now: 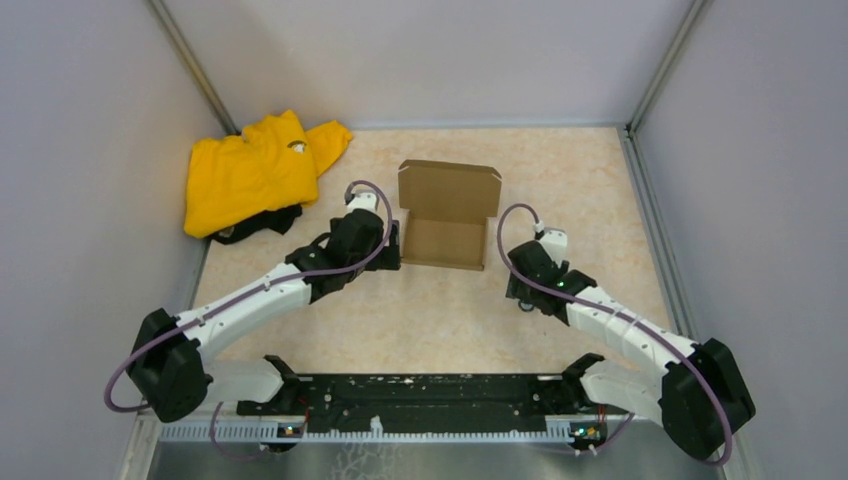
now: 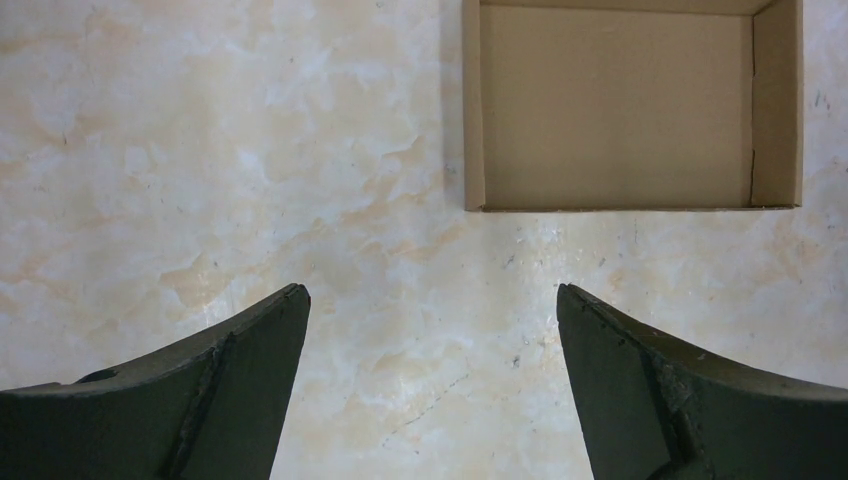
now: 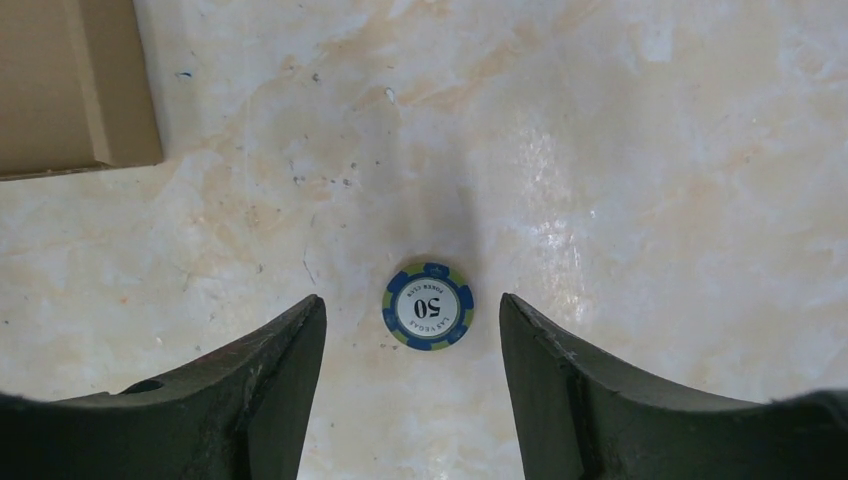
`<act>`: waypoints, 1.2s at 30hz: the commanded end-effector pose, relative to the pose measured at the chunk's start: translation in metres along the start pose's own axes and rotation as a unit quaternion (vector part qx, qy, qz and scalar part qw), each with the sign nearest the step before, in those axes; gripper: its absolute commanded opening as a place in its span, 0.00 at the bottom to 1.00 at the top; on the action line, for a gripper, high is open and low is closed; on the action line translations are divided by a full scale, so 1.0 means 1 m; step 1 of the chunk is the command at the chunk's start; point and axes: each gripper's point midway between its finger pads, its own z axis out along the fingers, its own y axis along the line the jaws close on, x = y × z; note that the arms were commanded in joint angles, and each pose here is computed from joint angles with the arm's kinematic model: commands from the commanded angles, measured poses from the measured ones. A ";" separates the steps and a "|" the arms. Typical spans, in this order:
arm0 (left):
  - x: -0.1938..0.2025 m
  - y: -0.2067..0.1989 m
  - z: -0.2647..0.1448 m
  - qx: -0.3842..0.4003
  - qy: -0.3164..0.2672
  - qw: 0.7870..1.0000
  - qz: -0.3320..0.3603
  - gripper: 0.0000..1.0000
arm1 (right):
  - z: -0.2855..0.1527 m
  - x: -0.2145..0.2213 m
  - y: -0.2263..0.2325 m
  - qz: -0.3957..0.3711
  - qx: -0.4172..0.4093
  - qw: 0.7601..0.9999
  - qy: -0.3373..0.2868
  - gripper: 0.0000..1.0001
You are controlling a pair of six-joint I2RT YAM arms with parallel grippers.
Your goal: Fold the paper box
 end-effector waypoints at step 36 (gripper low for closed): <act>0.007 -0.006 -0.003 0.017 0.017 1.000 -0.019 0.99 | 0.024 0.050 -0.001 0.027 0.007 0.996 0.090 0.49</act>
